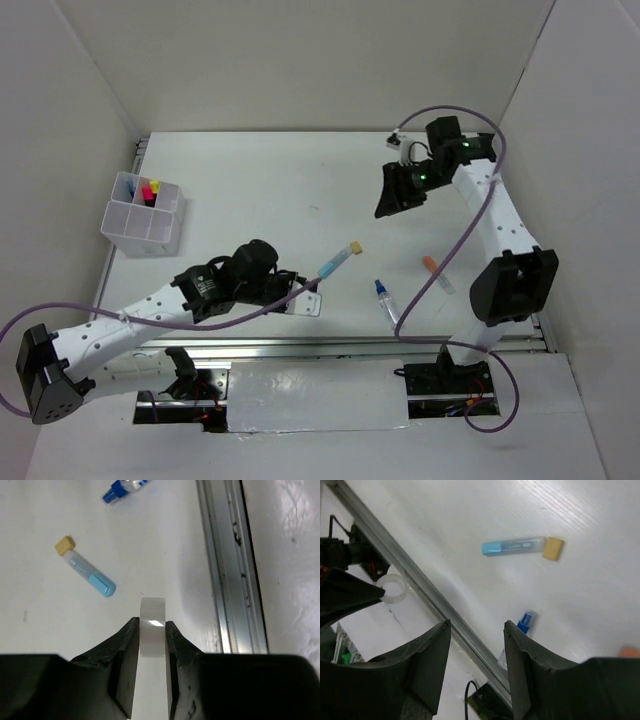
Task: Sort the stationery into containers
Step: Pass the stationery from the right arm to the left, then place the stationery into the container
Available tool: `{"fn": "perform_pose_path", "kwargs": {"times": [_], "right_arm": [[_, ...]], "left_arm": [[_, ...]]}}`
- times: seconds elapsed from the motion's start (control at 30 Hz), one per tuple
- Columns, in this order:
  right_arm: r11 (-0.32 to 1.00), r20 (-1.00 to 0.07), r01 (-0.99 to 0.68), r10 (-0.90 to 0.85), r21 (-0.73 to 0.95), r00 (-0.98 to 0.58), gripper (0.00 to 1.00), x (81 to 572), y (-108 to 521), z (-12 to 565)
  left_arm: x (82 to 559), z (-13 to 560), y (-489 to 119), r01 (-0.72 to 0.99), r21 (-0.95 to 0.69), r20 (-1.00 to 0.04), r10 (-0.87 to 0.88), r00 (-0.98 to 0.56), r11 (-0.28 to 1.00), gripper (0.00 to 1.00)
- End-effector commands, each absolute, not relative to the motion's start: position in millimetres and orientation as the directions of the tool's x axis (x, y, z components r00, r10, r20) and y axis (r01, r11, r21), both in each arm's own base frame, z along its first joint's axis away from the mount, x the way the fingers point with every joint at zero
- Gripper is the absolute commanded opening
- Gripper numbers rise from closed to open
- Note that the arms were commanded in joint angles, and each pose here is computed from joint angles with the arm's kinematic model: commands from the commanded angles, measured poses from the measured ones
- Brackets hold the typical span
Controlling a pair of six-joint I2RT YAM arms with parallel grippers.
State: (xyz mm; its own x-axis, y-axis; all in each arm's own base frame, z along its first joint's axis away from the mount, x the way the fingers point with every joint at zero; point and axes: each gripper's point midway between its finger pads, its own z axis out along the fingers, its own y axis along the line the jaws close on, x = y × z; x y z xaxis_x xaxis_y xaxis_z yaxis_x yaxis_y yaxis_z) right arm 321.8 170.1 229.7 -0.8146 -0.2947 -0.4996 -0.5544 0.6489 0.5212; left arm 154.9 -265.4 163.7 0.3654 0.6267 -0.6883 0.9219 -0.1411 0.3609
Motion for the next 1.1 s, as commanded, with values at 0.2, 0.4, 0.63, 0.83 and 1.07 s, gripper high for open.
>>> {"fn": "perform_pose_path", "kwargs": {"times": [0.2, 0.4, 0.63, 0.83, 1.07], "right_arm": [[0.779, -0.568, -0.453, -0.155, 0.433, -0.808, 0.54, 323, 102, 228], [0.795, -0.566, -0.419, -0.117, 0.440, -0.816, 0.54, 327, 94, 223], [0.794, -0.550, -0.403, -0.106, 0.454, -0.828, 0.54, 332, 99, 214], [0.814, -0.543, -0.388, -0.108, 0.433, -0.833, 0.54, 330, 94, 203], [0.821, -0.533, -0.386, -0.120, 0.422, -0.837, 0.54, 328, 92, 196]], "left_arm": [[291, 210, -232, 0.779, -0.096, -0.817, 0.398, -0.418, 0.620, 0.00], [403, 229, -93, 0.437, -0.061, -0.834, 0.194, -0.516, 0.897, 0.00], [457, 227, 34, 0.209, 0.015, -0.812, 0.134, -0.568, 0.978, 0.00], [464, 202, 88, 0.111, -0.026, -0.749, 0.054, -0.661, 0.993, 0.02], [472, 186, 116, 0.037, -0.003, -0.749, 0.022, -0.662, 0.999, 0.03]]}}
